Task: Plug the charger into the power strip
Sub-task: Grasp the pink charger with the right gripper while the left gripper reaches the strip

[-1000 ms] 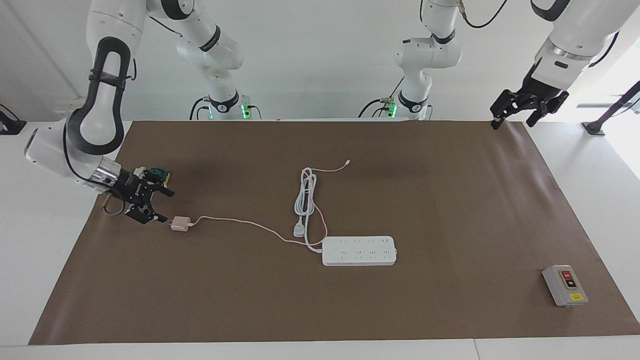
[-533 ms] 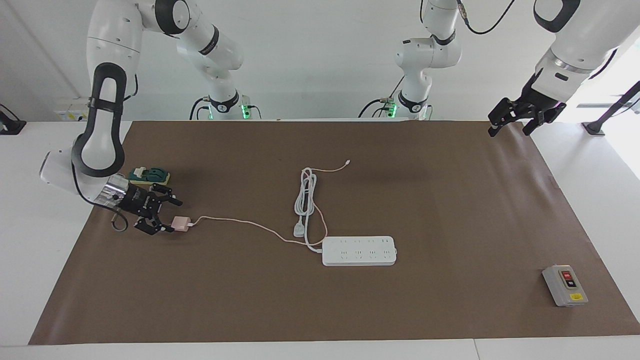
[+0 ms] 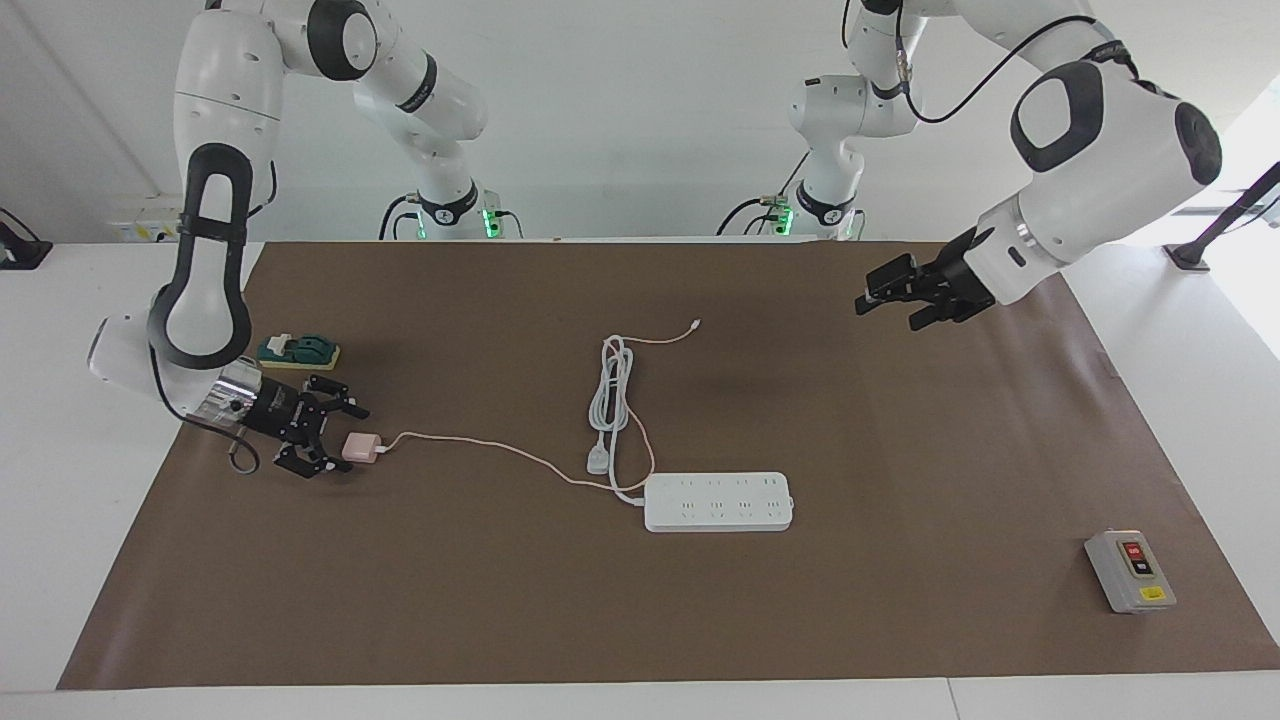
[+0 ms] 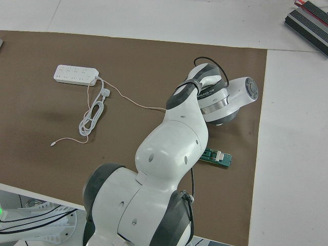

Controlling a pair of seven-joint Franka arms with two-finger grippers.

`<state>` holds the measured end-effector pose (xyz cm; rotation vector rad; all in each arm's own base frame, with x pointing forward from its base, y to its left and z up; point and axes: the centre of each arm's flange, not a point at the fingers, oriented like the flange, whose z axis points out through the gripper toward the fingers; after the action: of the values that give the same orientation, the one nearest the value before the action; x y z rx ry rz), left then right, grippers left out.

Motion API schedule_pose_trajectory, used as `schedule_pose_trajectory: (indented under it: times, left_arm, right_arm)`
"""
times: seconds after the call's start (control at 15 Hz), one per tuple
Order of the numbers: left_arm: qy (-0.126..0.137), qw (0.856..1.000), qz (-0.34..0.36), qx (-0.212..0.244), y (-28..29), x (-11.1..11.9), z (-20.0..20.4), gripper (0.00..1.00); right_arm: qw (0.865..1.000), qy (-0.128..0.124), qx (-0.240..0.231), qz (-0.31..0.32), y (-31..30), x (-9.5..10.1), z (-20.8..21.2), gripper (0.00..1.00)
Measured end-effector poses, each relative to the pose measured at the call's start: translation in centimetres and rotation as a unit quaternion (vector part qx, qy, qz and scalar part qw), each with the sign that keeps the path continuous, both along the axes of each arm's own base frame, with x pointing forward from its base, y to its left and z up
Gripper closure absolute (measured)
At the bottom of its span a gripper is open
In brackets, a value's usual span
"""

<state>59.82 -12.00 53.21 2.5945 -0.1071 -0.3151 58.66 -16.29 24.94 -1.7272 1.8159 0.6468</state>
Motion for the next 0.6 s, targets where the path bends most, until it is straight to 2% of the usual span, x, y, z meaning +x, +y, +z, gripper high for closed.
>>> schedule_pose_trajectory:
  times: [0.2, 0.33, 0.47, 0.6]
  left_arm:
    - [0.037, 0.994, 0.023, -0.101, -3.0, 2.2, -4.0, 0.0]
    - [0.064, 0.982, 0.043, -0.171, -4.2, 3.6, -6.2, 0.0]
    - [0.079, 0.971, 0.052, -0.221, -4.9, 4.5, -8.2, 0.0]
    - [0.087, 0.964, 0.057, -0.246, -5.4, 5.1, -9.3, 0.0]
  right_arm:
    - [1.0, -0.005, -0.003, 0.004, -0.1, 0.0, -0.8, 0.02]
    - [1.0, -0.008, -0.003, 0.008, -0.2, 0.0, -0.9, 0.05]
    - [1.0, -0.009, -0.003, 0.009, -0.2, 0.0, -0.9, 0.09]
    - [1.0, -0.009, -0.003, 0.009, -0.2, 0.0, -0.7, 0.34]
